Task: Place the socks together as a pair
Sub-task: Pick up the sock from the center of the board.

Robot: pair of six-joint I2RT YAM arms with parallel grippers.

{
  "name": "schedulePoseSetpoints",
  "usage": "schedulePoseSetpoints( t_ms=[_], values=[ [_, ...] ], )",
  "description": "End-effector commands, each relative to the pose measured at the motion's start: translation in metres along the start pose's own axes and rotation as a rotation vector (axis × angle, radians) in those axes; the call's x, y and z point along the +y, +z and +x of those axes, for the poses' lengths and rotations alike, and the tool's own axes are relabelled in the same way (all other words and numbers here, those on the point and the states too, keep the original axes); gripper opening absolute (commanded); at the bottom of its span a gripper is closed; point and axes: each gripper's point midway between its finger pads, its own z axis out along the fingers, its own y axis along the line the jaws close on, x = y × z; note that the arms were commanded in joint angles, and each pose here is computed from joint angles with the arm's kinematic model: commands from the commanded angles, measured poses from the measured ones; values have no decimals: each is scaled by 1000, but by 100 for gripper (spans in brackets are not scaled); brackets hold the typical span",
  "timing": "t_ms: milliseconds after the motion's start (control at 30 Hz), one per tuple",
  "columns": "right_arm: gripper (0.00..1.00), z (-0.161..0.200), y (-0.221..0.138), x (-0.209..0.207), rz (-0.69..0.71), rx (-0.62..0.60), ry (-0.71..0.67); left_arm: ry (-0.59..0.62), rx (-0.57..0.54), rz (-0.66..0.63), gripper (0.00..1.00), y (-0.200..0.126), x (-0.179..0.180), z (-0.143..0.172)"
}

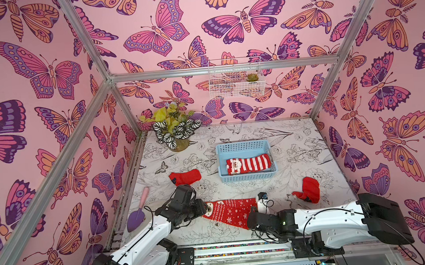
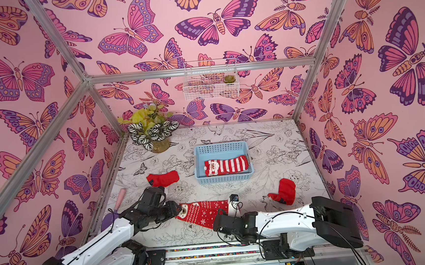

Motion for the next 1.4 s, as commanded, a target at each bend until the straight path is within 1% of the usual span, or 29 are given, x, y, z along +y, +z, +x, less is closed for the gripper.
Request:
schedulePoseSetpoints(
  t_ms=[0,233,367,433,600,733,767,800,833,933,1000,1067,1200,1367],
  values=[
    [38,7,8,1,-7,26,38,28,-26,-28,46,1,2,-6],
    [36,14,18,0,0,46,40,25,-51,-62,45,4,13,-6],
    [35,12,19,0,-2,31,41,25,-29,-49,44,8,12,-3],
    [32,10,18,1,-2,18,35,24,-21,-51,41,9,12,-2],
    [18,3,12,5,-1,0,3,35,-17,-52,36,12,12,-2],
    [8,-3,6,13,-12,-10,-31,41,-16,-57,24,13,13,-3],
    [6,-4,4,16,-17,-11,-41,43,-14,-51,17,13,12,-3],
    [5,-6,3,19,-22,-13,-50,47,-12,-39,5,12,9,-3],
    [4,-7,1,23,-29,-15,-56,49,-12,-21,0,11,4,-3],
    [2,-15,-8,34,-29,-27,-96,57,-28,49,0,1,-11,-6],
    [0,-22,-17,37,-11,-39,-133,49,-67,89,0,-8,-19,-10],
    [0,-30,-25,38,2,-56,-165,62,-104,130,0,-18,-27,-13],
    [0,-48,-39,35,6,-88,-201,69,-142,195,0,-35,-41,-17],
    [0,-80,-52,13,42,-128,-225,78,-155,264,0,-50,-58,-15]
  ],
)
